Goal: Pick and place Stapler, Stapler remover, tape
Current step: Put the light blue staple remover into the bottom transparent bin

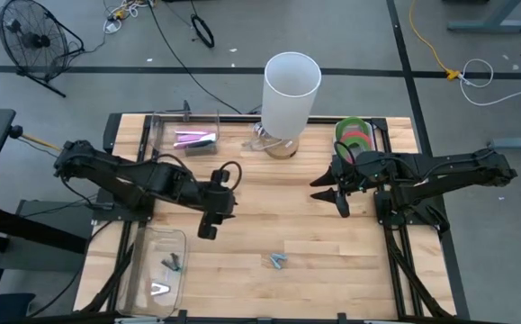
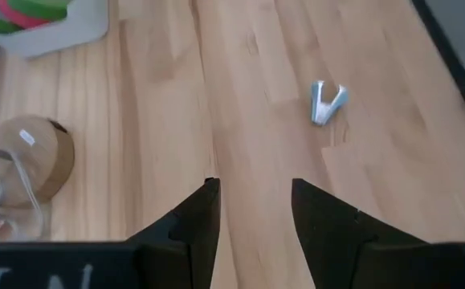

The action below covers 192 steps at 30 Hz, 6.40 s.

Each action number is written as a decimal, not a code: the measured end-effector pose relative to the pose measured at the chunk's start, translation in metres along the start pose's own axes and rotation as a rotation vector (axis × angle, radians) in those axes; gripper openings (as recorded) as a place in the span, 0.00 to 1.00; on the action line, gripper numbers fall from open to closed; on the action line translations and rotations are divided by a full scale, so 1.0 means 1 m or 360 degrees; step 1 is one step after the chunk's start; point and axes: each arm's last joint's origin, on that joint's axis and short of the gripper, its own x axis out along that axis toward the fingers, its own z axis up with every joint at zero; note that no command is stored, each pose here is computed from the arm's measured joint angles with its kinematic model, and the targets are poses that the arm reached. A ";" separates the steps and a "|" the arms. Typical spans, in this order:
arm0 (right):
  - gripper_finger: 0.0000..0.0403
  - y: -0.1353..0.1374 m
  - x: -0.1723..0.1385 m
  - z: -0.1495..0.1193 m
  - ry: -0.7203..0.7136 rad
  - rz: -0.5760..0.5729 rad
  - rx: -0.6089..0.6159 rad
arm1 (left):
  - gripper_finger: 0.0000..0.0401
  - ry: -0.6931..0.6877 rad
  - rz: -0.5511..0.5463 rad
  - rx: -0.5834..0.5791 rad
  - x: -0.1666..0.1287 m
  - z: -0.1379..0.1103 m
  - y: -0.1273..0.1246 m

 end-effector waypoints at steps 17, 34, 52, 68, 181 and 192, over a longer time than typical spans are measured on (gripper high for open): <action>0.46 0.000 0.000 -0.001 0.0022 0.0025 0.0012 | 0.40 -0.0204 0.0066 -0.0002 0.007 0.015 0.002; 0.46 0.001 0.000 -0.001 0.0036 0.0050 0.0079 | 0.45 -0.0191 0.0096 -0.0036 0.106 0.025 0.011; 0.46 0.002 -0.001 -0.004 0.0097 0.0143 0.0111 | 0.73 -0.0074 -0.0246 0.0077 0.152 0.013 -0.003; 0.46 0.001 -0.001 -0.006 0.0143 0.0122 0.0086 | 0.73 -0.0172 -0.0513 0.0341 0.185 0.009 -0.050; 0.46 -0.003 -0.002 -0.014 0.0243 0.0000 0.0045 | 0.33 -0.0248 -0.0324 0.0368 0.230 0.027 -0.060; 0.46 -0.004 -0.003 -0.019 0.0324 -0.0017 0.0014 | 0.52 -0.0235 -0.0395 0.0407 0.221 0.037 -0.072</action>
